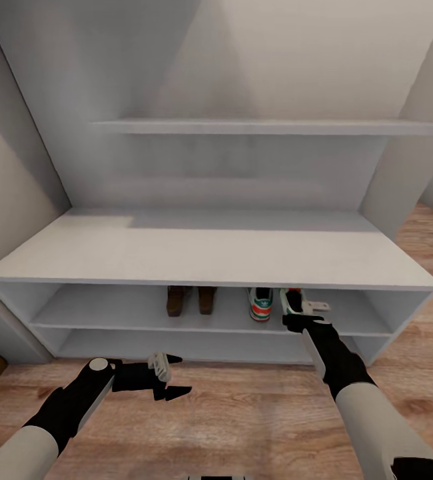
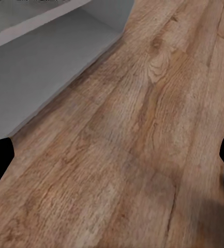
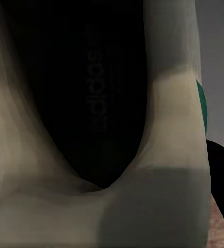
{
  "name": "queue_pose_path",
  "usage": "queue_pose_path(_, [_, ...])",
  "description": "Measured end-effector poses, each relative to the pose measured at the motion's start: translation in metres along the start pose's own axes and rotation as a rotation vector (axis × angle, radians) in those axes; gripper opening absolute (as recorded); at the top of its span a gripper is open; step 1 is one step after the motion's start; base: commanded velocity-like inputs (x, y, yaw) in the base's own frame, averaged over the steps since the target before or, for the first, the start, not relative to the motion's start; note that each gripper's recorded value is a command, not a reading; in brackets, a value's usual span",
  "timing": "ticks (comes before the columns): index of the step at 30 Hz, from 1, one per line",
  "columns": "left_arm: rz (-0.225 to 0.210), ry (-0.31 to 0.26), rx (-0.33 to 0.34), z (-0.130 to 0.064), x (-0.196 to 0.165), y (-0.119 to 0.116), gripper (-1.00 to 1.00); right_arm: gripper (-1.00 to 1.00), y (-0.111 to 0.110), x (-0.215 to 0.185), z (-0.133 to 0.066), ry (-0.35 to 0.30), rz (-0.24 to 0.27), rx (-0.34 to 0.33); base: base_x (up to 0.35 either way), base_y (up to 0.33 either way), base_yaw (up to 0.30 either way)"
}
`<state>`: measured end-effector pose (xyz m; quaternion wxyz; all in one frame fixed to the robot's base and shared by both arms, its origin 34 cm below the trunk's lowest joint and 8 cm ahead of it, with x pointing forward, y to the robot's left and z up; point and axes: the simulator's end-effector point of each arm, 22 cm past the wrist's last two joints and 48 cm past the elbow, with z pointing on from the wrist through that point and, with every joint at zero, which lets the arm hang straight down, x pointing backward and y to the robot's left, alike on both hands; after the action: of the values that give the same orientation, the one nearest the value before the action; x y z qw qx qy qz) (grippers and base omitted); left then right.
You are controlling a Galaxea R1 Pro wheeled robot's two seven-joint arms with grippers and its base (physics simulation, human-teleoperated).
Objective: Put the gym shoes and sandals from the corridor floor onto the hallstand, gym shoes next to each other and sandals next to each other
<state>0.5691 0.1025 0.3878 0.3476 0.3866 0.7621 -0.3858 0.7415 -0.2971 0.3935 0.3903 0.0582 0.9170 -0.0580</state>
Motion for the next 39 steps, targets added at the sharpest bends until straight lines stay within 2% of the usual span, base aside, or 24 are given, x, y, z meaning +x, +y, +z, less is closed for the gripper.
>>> queue_pose_path(7, [0.000, 0.000, 0.000, 0.0000, -0.0001, 0.0001, 1.00, -1.00, 0.0000, -0.0001, 0.0000, 0.000, 0.000, 0.000, 0.160, 0.000, 0.000])
queue_pose_path(39, [-0.016, 0.006, 0.006, 0.0041, 0.0076, 0.0006, 1.00, -1.00, 0.0000, 0.0093, 0.0065, 0.016, -0.003, 0.002, 0.002, 0.000, 0.000])
